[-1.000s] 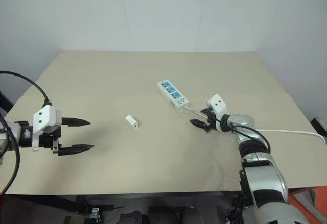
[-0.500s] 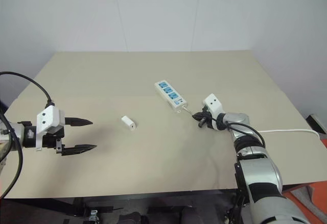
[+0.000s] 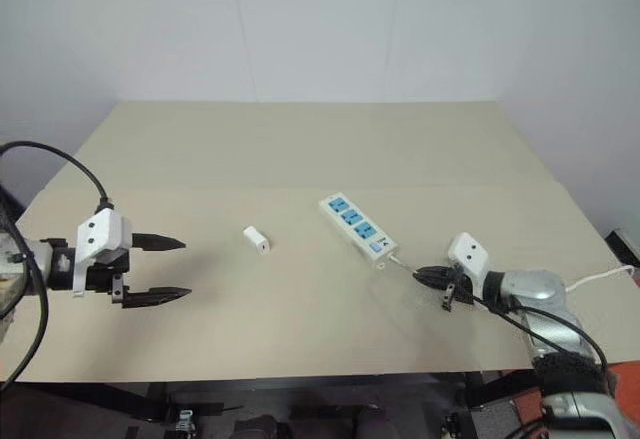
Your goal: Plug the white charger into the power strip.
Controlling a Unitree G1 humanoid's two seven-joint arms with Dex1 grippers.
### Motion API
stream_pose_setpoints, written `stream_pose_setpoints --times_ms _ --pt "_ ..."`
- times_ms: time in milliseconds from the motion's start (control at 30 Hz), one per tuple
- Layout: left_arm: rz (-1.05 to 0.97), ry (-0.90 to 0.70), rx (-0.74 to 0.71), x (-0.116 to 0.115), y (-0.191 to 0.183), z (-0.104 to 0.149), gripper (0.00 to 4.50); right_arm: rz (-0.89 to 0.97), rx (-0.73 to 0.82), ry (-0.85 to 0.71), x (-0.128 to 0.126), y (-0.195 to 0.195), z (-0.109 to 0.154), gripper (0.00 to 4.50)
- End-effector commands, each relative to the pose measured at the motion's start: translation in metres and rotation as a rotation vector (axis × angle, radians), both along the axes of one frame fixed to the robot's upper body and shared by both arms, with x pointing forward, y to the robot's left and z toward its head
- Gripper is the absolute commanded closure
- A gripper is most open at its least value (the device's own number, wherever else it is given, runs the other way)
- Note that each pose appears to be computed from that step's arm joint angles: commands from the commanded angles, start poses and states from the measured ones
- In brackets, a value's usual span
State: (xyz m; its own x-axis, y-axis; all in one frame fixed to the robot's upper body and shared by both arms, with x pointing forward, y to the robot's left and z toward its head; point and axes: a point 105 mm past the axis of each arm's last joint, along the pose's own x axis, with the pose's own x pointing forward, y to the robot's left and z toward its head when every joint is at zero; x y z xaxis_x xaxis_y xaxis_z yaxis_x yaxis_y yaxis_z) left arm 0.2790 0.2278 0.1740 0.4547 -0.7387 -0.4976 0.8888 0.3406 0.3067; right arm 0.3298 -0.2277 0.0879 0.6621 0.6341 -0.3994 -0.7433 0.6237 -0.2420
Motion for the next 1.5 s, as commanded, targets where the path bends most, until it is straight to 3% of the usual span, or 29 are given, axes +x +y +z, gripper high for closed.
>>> stream_pose_setpoints --times_ms 33,300,333,533,867,1400,1500 --pt "-0.022 -0.026 0.012 0.005 -0.001 0.006 0.00 -0.030 0.051 -0.080 -0.004 0.002 0.017 2.87" --pt "-0.058 -0.009 0.011 0.011 -0.005 0.003 0.00 -0.081 0.230 -0.169 -0.009 0.030 0.035 0.09" --pt "-0.058 -0.013 0.007 0.013 -0.006 0.003 0.00 -0.078 0.244 -0.171 -0.009 0.033 0.036 0.04" --pt "-0.057 -0.020 0.019 0.012 -0.003 0.001 0.00 -0.087 0.252 -0.264 -0.003 0.050 0.047 0.04" --pt "-0.044 -0.041 0.030 0.009 0.003 -0.002 0.00 -0.104 0.244 -0.275 0.018 0.062 0.031 0.04" --pt "-0.054 -0.063 0.022 0.011 0.002 0.001 0.00 -0.110 0.387 -0.159 0.025 0.075 0.009 0.04" --pt "-0.065 -0.095 -0.026 0.015 -0.005 0.012 0.00 -0.112 0.416 -0.140 0.027 0.076 0.008 0.65"
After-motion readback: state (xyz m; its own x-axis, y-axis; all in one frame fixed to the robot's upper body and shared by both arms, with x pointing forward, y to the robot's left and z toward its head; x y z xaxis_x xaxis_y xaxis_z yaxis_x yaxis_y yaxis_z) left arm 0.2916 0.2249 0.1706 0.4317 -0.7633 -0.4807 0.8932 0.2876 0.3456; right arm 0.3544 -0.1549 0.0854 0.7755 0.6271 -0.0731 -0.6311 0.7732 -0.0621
